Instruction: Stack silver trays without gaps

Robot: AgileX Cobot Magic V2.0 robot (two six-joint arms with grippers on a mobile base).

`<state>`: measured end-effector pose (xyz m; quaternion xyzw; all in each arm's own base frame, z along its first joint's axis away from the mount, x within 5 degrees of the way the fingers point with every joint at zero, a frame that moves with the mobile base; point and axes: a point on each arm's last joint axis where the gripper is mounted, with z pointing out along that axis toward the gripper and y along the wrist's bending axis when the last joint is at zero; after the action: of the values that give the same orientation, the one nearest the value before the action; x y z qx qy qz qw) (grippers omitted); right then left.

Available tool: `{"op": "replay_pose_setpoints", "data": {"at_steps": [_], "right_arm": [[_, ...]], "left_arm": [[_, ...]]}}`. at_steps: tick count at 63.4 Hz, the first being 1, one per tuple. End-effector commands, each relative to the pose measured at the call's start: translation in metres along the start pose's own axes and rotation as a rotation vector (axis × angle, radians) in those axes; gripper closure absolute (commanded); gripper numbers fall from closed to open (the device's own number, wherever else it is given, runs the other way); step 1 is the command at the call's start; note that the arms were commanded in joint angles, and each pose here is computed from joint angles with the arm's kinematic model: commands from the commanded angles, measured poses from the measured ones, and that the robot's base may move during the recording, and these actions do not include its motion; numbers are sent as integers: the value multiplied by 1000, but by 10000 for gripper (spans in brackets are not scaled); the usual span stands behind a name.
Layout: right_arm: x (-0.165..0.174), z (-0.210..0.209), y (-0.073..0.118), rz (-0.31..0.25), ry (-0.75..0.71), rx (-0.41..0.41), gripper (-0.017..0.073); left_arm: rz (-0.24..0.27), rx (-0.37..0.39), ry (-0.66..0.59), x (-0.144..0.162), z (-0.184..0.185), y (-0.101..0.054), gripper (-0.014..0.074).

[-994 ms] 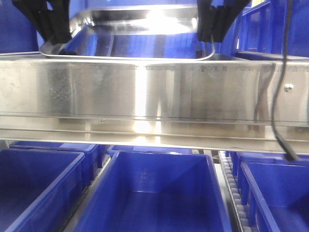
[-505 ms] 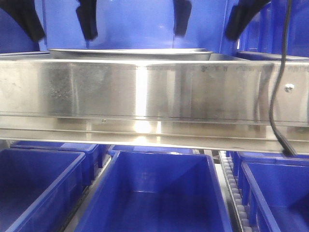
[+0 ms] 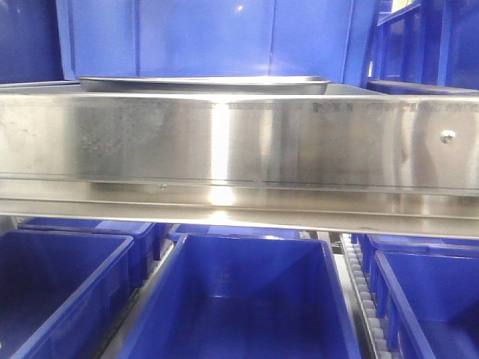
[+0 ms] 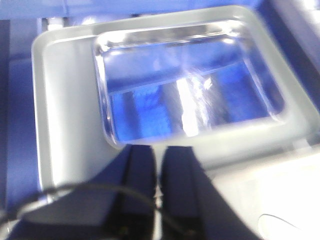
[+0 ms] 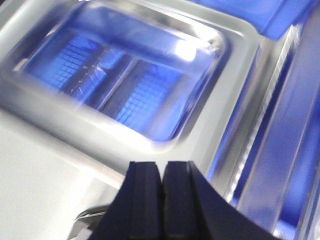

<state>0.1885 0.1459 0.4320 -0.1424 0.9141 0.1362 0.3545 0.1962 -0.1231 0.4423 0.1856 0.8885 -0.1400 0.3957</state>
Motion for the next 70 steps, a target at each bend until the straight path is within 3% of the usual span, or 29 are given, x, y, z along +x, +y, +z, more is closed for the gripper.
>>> {"op": "replay_pose_setpoints", "data": {"at_steps": [1,9,26,39,70], "right_arm": [[14,-26,-5,-44,-174,-61,509],[52,-32,-16,-63,-263,-116,509],[134,-25,-43,-156,-459,-190,509],[183,-15,-57,-189,-605,-248,509],[191,-15,-59,-188,-666,-273,509]], "left_arm": [[18,41,-157,11,-21,-2,633],[37,83,-242,43,-26,-4,633],[59,161,-379,105,-18,-2,634],[57,176,-412,124,-8,0,634],[49,180,-404,124,-7,0,635]]}}
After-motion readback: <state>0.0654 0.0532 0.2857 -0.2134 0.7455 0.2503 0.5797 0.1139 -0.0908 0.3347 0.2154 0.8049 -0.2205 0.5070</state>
